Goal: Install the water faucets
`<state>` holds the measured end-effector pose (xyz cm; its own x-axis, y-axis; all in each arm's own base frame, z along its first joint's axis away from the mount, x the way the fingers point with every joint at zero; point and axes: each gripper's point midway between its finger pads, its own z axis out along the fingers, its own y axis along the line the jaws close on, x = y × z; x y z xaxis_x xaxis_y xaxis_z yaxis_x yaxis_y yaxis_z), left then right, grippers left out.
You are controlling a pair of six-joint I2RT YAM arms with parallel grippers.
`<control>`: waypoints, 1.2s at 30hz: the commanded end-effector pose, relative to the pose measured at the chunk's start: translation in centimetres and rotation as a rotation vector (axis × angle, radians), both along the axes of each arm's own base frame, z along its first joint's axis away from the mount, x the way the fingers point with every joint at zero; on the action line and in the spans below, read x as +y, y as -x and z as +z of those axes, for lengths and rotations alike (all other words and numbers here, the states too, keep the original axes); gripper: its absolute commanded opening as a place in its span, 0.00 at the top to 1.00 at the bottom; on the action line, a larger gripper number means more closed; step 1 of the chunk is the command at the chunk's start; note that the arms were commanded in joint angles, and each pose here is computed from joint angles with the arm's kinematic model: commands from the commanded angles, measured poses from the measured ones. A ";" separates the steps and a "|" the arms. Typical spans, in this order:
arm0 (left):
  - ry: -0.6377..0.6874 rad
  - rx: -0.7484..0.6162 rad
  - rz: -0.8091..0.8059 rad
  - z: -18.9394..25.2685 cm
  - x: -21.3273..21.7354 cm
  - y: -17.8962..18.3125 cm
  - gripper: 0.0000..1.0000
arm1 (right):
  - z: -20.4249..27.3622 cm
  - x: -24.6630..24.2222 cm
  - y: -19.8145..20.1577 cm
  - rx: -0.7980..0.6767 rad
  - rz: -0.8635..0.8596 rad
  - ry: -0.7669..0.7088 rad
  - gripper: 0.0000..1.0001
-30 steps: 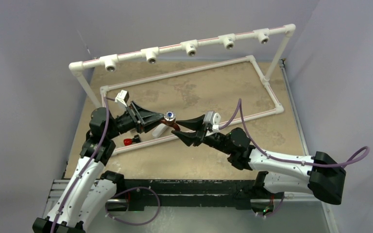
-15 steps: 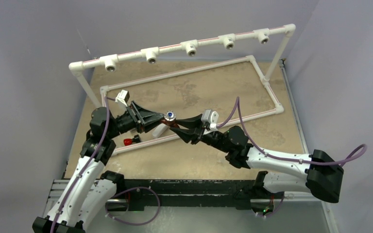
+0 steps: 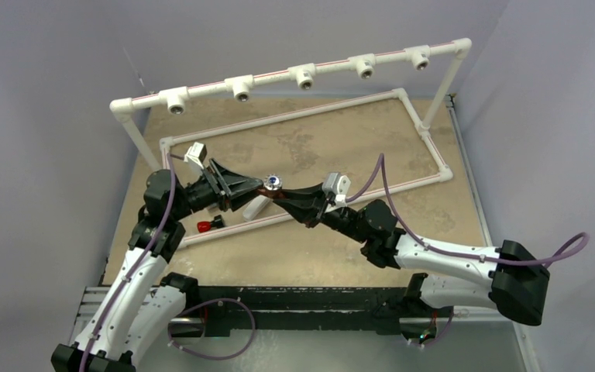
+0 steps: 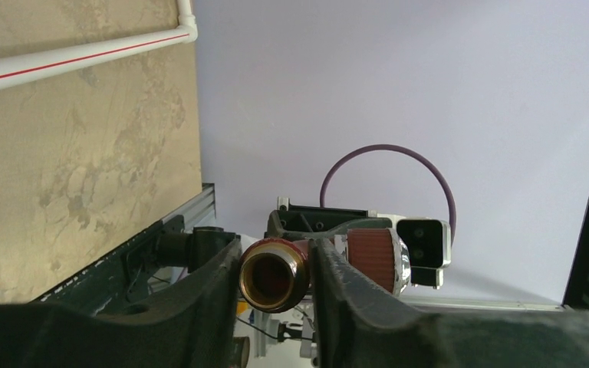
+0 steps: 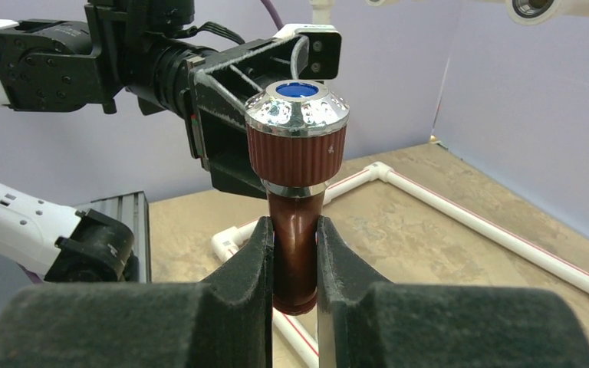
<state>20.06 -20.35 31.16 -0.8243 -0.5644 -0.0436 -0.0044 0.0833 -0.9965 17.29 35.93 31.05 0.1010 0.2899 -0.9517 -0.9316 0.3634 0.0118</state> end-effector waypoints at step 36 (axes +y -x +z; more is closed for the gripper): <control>-0.543 -0.754 0.007 14.9 0.2 -7.6 0.43 | 8.6 -19.0 -7.1 0.232 -0.878 0.112 1.00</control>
